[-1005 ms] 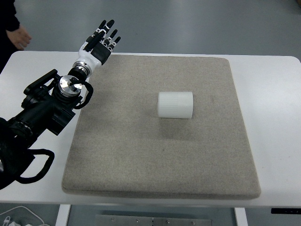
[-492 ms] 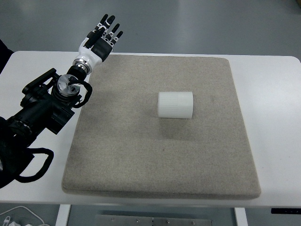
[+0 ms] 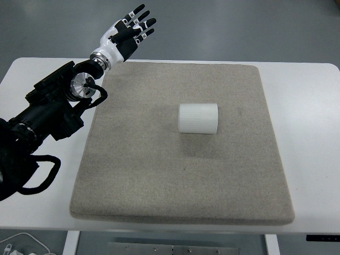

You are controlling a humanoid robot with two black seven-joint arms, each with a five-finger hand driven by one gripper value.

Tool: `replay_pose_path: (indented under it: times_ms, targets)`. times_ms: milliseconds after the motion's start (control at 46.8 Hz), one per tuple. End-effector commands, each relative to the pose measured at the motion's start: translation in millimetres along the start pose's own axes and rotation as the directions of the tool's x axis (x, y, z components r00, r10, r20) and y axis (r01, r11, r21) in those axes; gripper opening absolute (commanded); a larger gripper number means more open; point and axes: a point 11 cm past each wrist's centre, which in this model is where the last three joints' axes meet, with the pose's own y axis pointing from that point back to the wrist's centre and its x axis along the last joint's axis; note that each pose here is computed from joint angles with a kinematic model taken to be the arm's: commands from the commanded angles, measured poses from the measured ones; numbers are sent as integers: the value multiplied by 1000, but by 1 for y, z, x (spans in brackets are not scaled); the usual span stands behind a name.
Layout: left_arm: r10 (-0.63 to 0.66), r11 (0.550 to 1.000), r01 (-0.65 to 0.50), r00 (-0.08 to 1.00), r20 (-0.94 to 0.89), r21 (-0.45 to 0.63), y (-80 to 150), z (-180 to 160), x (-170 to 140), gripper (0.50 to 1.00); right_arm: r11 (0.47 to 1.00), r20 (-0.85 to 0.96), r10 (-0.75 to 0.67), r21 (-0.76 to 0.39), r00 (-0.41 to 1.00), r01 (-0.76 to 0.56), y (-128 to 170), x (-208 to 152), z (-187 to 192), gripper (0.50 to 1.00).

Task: Flip white cup upright
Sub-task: 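Swing the left hand over the pad toward the lying white cup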

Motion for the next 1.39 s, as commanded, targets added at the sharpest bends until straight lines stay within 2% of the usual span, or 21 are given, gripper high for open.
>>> replay_pose_path:
  times_ms: [0,150,235,449,620,706,898,1134,1369]
  targets:
    - [-25,999,23,996,85,24,-3,2,-6,994,1000,0,0,0,1000,0,0,0,0,930]
    - [-99,994,87,975,198,70,-9,4,-24,994,1000,0,0,0,1000,0,0,0,0,930]
    - [-181,979,148,945,272,139,-11,-8,-44,994,1000,0,0,0,1000,0,0,0,0,930]
    - [-360,928,245,783,508,280,-9,-6,-81,990,1000,0,0,0,1000,0,0,0,0,930]
    - [-442,891,211,599,668,401,-2,0,-88,988,1000,0,0,0,1000,0,0,0,0,930]
    - [-495,866,226,519,697,446,5,3,-99,988,1000,0,-1,0,1000,1,0,0,0,930]
    - [-578,813,165,345,739,558,19,-6,-118,990,1000,0,-1,0,1000,1,0,0,0,930]
    - [-638,767,89,209,741,636,29,-21,-134,990,1000,0,0,0,1000,0,0,0,0,930]
    - [-655,755,61,118,747,653,30,-29,-142,990,1000,0,0,0,1000,0,0,0,0,930]
